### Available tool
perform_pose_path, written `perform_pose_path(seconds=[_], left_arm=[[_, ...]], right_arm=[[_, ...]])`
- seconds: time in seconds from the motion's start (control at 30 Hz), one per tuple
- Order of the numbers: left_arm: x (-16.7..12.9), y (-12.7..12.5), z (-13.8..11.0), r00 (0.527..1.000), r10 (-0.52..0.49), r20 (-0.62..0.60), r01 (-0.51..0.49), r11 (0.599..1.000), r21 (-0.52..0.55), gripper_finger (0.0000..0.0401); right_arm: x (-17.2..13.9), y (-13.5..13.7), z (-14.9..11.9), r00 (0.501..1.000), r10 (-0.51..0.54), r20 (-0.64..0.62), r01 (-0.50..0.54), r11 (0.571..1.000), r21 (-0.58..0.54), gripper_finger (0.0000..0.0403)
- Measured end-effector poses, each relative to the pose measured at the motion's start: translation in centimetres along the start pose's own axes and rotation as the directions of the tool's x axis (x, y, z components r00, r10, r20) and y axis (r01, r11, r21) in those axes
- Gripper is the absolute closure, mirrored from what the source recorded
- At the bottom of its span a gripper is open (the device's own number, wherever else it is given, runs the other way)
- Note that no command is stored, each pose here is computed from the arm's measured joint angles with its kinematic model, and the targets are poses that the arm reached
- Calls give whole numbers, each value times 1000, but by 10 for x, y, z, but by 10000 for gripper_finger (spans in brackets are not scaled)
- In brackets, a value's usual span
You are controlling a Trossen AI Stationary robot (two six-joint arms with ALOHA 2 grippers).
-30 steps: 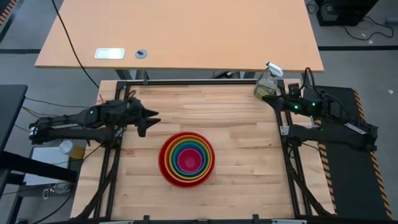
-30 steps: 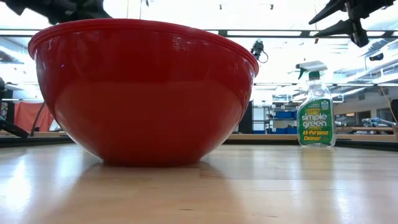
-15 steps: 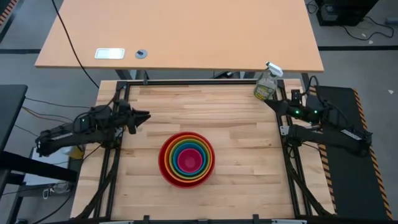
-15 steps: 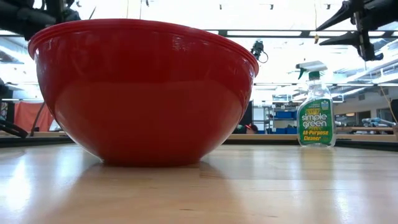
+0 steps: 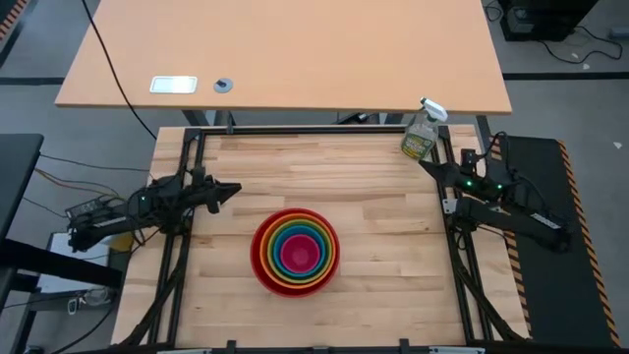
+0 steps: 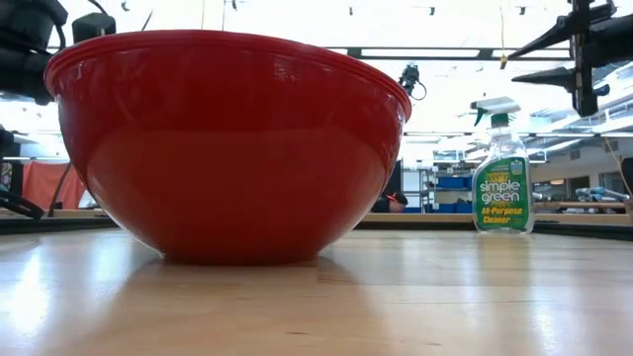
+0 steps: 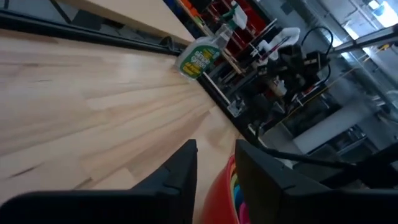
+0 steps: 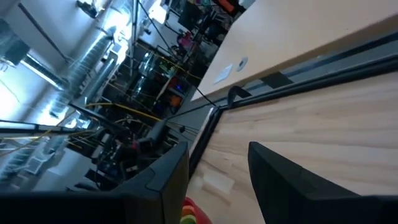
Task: Nest bowls inside each other
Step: Return to Home Position
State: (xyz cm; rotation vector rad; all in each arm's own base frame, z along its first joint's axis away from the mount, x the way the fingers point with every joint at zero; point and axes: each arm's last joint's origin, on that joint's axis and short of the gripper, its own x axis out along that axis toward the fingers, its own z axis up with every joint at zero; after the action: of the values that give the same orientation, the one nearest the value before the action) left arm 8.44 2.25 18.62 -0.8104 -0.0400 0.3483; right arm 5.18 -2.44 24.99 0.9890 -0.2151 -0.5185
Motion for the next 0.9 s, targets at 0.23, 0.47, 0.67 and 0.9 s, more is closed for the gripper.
perform_pose_path(seconds=[0.23, 0.47, 0.67, 0.9], left_arm=[[8, 8, -8, 998, -38, 48, 40, 998, -48, 309], [12, 11, -13, 993, -91, 79, 97, 992, -83, 329], [13, 12, -14, 995, -77, 66, 81, 995, -65, 337], [16, 14, -16, 998, -46, 34, 47, 998, -38, 337]], right_arm=[[9, -17, -13, 999, -41, -33, 42, 999, 25, 239], [23, -32, -28, 998, 2, -69, 1, 999, 38, 245], [37, -53, -45, 995, 44, -94, -37, 997, 75, 245], [45, -62, -54, 988, 129, -83, -122, 989, 77, 245]])
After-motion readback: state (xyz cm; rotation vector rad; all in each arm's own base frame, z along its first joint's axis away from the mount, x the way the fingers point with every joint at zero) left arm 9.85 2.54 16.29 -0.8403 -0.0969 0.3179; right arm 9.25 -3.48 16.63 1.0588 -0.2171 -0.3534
